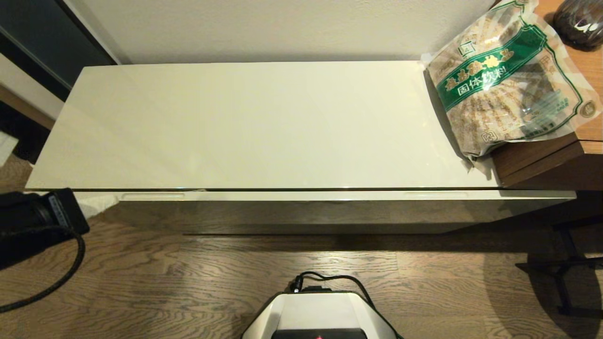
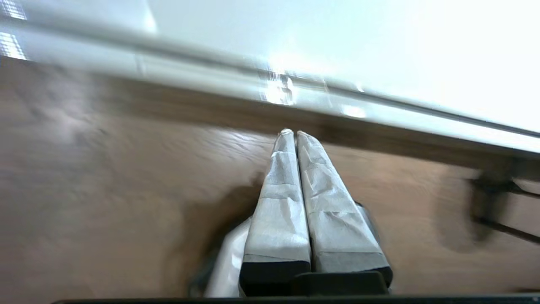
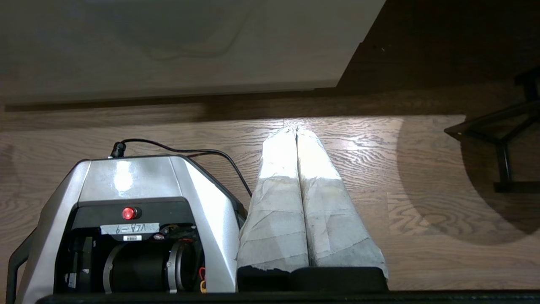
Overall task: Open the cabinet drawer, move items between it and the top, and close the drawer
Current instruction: Open the drawer
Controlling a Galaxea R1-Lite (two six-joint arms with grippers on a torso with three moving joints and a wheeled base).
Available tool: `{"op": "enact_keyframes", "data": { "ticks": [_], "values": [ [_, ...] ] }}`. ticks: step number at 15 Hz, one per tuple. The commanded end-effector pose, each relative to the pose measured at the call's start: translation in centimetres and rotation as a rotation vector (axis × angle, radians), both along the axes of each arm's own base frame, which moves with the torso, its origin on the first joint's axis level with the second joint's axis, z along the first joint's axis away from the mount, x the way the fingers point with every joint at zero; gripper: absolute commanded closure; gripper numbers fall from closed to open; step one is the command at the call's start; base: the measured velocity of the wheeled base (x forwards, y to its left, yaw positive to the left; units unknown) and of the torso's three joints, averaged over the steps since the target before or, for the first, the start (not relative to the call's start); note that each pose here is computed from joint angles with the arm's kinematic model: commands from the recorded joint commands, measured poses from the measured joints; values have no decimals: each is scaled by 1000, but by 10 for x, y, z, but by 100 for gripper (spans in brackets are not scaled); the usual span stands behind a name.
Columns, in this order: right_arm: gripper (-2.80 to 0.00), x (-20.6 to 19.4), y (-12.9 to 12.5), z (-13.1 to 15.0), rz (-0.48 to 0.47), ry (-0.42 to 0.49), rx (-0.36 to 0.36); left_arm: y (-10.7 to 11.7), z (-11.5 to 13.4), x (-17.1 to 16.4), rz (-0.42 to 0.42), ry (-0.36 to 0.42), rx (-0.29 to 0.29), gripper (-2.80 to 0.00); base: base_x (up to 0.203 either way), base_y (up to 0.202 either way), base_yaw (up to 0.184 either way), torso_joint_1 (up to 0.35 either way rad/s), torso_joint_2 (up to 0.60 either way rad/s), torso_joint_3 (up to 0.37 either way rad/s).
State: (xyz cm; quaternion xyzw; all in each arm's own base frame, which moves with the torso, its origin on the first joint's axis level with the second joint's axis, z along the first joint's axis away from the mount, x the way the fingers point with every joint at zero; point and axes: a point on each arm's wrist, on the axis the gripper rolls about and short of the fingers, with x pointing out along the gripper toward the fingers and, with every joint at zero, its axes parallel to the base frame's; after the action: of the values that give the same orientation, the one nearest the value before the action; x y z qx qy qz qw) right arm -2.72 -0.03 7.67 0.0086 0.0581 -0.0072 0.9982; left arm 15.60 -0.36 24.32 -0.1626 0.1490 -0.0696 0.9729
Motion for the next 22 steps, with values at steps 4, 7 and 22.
{"op": "enact_keyframes", "data": {
  "ticks": [4,7,22],
  "values": [
    [0,0,0,0,0,3,0,-1,-4,26,-15,31,75,0,0,0,0,0,0,0],
    [0,0,0,0,0,3,0,-1,-10,31,-11,52,81,0,0,0,0,0,0,0],
    [0,0,0,0,0,3,0,-1,-36,79,110,34,118,0,0,0,0,0,0,0]
  ]
}}
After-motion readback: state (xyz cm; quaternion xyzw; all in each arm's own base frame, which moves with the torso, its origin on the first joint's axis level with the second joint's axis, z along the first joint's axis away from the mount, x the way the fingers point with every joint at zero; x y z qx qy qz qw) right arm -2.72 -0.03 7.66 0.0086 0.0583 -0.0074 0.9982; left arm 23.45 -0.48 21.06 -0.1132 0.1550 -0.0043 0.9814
